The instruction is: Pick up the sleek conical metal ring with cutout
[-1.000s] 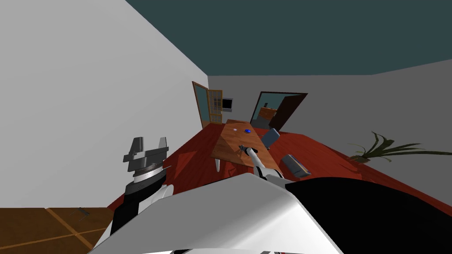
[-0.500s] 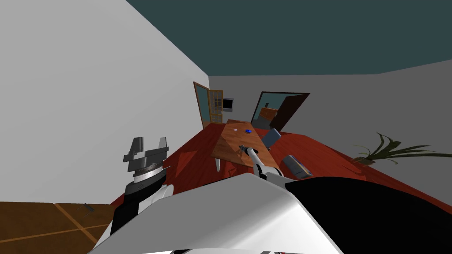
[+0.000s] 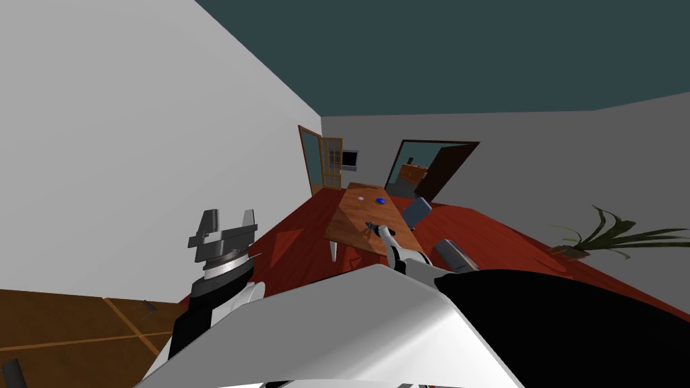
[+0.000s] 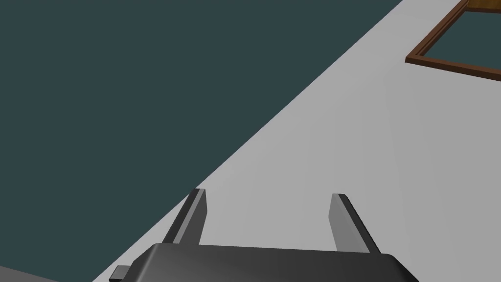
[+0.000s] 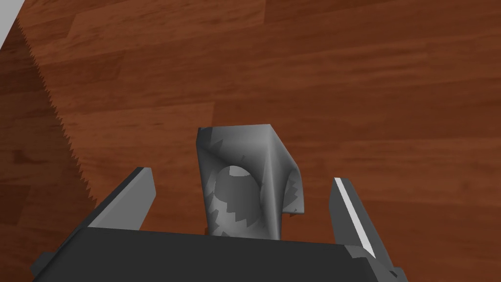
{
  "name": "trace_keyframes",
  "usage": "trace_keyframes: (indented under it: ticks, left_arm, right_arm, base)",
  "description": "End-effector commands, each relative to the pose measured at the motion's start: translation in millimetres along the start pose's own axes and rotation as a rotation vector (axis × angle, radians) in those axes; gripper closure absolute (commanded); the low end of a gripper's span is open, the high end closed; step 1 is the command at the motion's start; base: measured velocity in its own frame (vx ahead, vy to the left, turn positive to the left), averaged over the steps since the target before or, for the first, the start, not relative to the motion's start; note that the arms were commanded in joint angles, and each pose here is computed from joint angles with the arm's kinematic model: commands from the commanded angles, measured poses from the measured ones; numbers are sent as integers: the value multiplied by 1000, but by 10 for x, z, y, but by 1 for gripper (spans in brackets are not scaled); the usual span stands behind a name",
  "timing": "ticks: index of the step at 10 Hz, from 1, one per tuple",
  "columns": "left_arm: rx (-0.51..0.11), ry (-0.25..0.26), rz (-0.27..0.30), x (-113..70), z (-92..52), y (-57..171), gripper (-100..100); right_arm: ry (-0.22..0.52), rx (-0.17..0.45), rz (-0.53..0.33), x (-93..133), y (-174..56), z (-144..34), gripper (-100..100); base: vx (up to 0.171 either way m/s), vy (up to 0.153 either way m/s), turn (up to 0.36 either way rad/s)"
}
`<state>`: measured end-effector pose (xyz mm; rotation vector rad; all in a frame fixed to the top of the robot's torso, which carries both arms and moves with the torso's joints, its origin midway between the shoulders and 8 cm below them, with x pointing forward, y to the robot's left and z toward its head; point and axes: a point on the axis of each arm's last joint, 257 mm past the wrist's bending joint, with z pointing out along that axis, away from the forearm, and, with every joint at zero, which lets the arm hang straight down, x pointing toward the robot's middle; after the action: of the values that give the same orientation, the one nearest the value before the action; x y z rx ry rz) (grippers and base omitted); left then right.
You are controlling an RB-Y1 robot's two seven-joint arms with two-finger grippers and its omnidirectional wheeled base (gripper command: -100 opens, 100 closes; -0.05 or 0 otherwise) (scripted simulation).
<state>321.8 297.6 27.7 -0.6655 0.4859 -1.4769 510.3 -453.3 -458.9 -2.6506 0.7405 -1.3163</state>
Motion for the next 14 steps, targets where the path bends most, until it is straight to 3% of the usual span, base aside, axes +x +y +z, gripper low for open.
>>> trace_keyframes:
  ticks: [1, 2, 5, 6, 7, 9, 10, 14]
  left_arm:
    - [0, 0, 0, 0, 0, 0, 0]
    - [0, 0, 0, 0, 0, 0, 0]
    - [0, 0, 0, 0, 0, 0, 0]
    - [0, 0, 0, 0, 0, 0, 0]
    - [0, 0, 0, 0, 0, 0, 0]
    - [0, 0, 0, 0, 0, 0, 0]
    - [0, 0, 0, 0, 0, 0, 0]
    - [0, 0, 0, 0, 0, 0, 0]
  right_arm:
    - [10, -10, 26, 53, 42, 15, -100]
    - [1, -12, -4, 0, 53, 15, -100]
    - [14, -32, 53, 66, 118, 39, -100]
    - [4, -34, 17, 12, 127, 38, -100]
    - [15, -44, 57, 81, 145, 47, -100]
    - [7, -43, 36, 30, 143, 47, -100]
    - [6, -44, 32, 26, 146, 47, 100]
    - [7, -45, 32, 27, 150, 46, 100]
  base:
    - [-18, -5, 74]
    - [-16, -6, 39]
    - [-18, -4, 63]
    - [-17, -4, 44]
    - [-18, -1, 74]
    - [-10, -3, 21]
    - [0, 0, 0]
    - [0, 0, 0]
